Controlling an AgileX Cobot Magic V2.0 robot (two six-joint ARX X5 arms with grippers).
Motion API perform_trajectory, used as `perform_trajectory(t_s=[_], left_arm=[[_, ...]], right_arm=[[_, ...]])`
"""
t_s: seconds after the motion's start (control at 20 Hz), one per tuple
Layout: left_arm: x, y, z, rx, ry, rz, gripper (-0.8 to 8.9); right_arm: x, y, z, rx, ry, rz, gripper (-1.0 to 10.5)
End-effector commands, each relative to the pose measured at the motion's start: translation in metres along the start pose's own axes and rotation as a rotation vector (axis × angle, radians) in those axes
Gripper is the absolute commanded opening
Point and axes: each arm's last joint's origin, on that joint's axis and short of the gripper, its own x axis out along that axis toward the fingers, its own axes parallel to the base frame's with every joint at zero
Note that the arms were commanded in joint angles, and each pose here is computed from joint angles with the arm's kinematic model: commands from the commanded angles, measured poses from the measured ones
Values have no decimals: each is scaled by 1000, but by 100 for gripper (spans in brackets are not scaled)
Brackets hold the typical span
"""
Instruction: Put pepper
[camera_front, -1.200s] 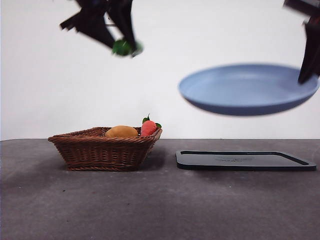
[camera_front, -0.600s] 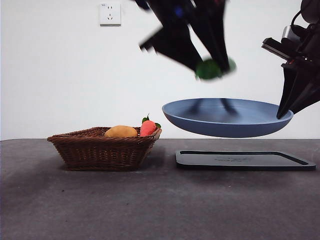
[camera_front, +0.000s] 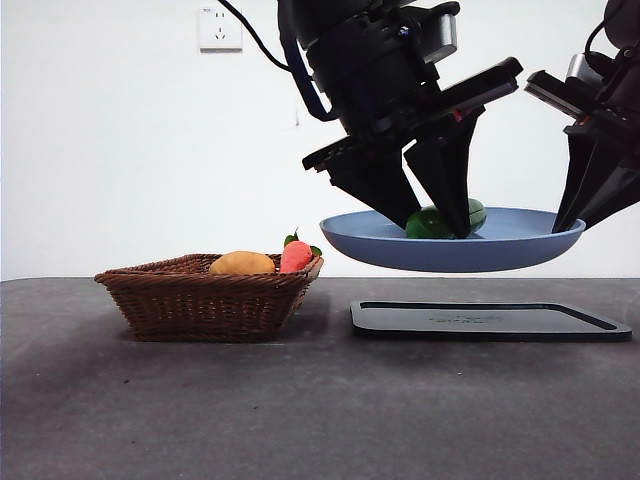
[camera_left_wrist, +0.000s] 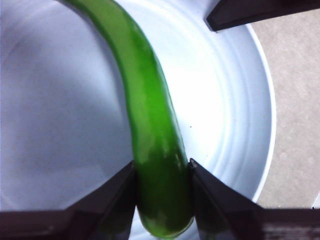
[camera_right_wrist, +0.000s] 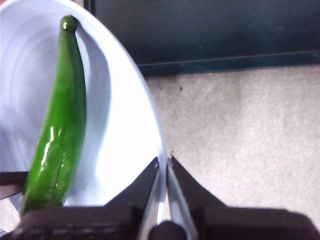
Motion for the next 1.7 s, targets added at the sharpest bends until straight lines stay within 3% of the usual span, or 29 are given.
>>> perform_trajectory(t_s=[0.05, 0.4, 0.8, 0.95, 1.35, 1.7], left_arm=[[7, -4, 2, 17, 2, 0, 227], [-3, -7, 5, 21, -9, -10, 233], [-51, -12, 20, 48, -55, -11, 233], [-78, -14, 22, 74, -76, -6, 232], [-180, -11, 6, 67, -233, -1, 232], [-255, -16, -17, 79, -408, -14, 232]], right_arm=[[1, 2, 4, -9, 1, 18, 5], [1, 1, 1, 4, 23, 9, 5], [1, 0, 0, 38, 37, -3, 5], [1, -2, 2, 37, 14, -51, 5], [2, -43, 45, 149, -48, -92, 5], [39, -68, 88, 166, -55, -96, 5]])
